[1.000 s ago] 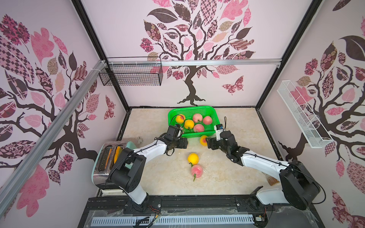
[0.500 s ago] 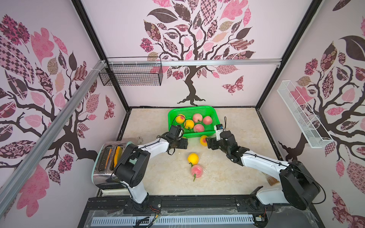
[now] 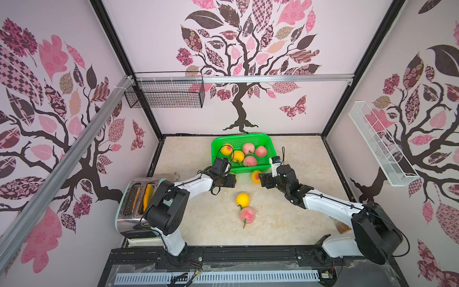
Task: Put the peaches into the basket
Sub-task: Pick up the peach from the center of the board.
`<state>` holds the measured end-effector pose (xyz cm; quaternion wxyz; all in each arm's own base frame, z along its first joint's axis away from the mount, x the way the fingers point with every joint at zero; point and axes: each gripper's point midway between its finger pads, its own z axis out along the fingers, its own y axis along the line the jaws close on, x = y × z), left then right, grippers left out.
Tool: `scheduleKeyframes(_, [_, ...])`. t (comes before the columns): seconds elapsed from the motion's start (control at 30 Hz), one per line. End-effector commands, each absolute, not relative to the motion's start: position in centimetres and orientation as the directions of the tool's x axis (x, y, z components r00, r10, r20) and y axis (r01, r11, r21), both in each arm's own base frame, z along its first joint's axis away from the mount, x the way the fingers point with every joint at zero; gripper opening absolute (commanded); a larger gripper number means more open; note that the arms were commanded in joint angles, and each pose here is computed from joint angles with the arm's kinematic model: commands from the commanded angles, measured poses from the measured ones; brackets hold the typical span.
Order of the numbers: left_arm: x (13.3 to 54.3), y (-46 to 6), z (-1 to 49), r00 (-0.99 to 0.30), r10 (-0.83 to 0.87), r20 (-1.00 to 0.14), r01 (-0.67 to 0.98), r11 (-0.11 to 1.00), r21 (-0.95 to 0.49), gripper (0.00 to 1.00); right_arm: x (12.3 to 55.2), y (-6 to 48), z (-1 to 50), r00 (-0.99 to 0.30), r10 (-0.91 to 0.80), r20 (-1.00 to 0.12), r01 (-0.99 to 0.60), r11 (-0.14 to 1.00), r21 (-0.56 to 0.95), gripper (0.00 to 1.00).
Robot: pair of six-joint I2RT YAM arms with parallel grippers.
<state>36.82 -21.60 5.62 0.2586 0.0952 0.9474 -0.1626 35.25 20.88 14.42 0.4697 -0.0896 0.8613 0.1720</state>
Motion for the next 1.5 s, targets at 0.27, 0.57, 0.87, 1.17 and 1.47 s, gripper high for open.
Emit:
scheduleKeyframes(0.27, [36.5,-22.0,5.1,-0.856,0.109,-0.506,0.277,0.922,-0.271,0.71,35.5,21.0,14.3,-0.545,0.003,-0.838,-0.308,0.929,0.204,0.81])
scheduleKeyframes(0.57, [35.8,-21.9,6.5,-0.85,0.091,-0.518,0.279,0.914,-0.296,0.71,35.4,20.9,14.3,-0.544,0.004,-0.839,-0.309,0.929,0.205,0.81])
scheduleKeyframes(0.87, [34.9,-21.6,8.5,-0.844,0.073,-0.531,0.278,0.907,-0.316,0.71,35.3,21.1,14.4,-0.546,0.006,-0.838,-0.315,0.925,0.212,0.81])
scheduleKeyframes(1.17, [34.5,-21.5,12.7,-0.802,0.048,-0.595,0.303,0.892,-0.336,0.71,35.4,21.1,14.6,-0.543,0.011,-0.84,-0.315,0.924,0.216,0.81])
scheduleKeyframes(1.47, [35.4,-21.9,18.4,-0.727,0.013,-0.686,0.342,0.874,-0.346,0.71,35.3,21.2,14.7,-0.543,0.015,-0.84,-0.319,0.921,0.222,0.81])
